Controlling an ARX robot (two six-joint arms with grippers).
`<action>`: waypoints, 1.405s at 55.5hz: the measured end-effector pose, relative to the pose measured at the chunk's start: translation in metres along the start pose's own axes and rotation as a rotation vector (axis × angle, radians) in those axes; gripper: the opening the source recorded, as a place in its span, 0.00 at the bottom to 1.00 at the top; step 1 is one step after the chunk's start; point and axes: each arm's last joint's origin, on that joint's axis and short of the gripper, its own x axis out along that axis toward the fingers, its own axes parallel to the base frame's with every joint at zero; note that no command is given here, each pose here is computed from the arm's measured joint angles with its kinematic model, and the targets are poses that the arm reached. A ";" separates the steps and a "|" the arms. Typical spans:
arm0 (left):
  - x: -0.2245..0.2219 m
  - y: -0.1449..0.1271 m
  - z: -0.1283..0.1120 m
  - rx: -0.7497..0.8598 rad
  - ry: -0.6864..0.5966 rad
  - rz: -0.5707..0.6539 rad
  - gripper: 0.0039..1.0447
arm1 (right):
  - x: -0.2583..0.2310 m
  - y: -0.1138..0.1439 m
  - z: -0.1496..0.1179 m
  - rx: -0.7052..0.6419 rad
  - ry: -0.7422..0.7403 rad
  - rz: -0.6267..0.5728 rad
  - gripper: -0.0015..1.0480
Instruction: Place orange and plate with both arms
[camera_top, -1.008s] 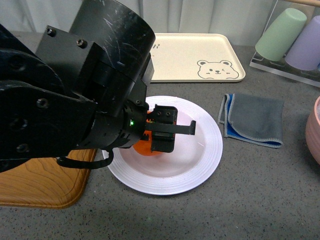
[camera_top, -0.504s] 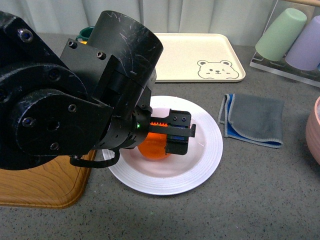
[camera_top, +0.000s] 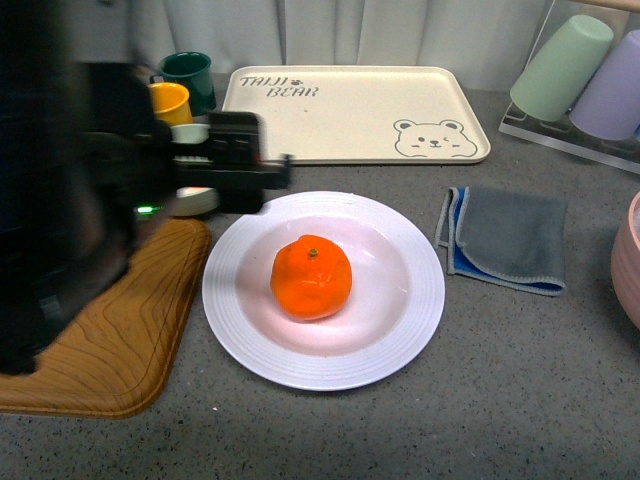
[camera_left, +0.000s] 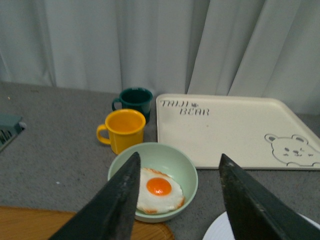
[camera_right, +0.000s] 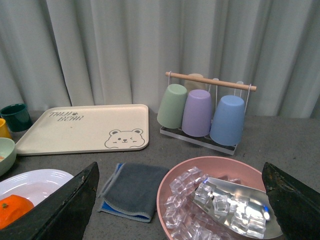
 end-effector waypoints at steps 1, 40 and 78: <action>-0.002 0.002 0.002 0.000 -0.005 -0.002 0.44 | 0.000 0.000 0.000 0.000 0.000 0.000 0.91; -0.087 0.074 0.030 0.036 0.013 -0.005 0.03 | 0.000 0.000 0.000 0.000 0.000 0.000 0.91; -0.124 0.092 0.041 0.034 -0.024 -0.001 0.03 | 0.000 0.000 0.000 0.000 0.000 0.000 0.91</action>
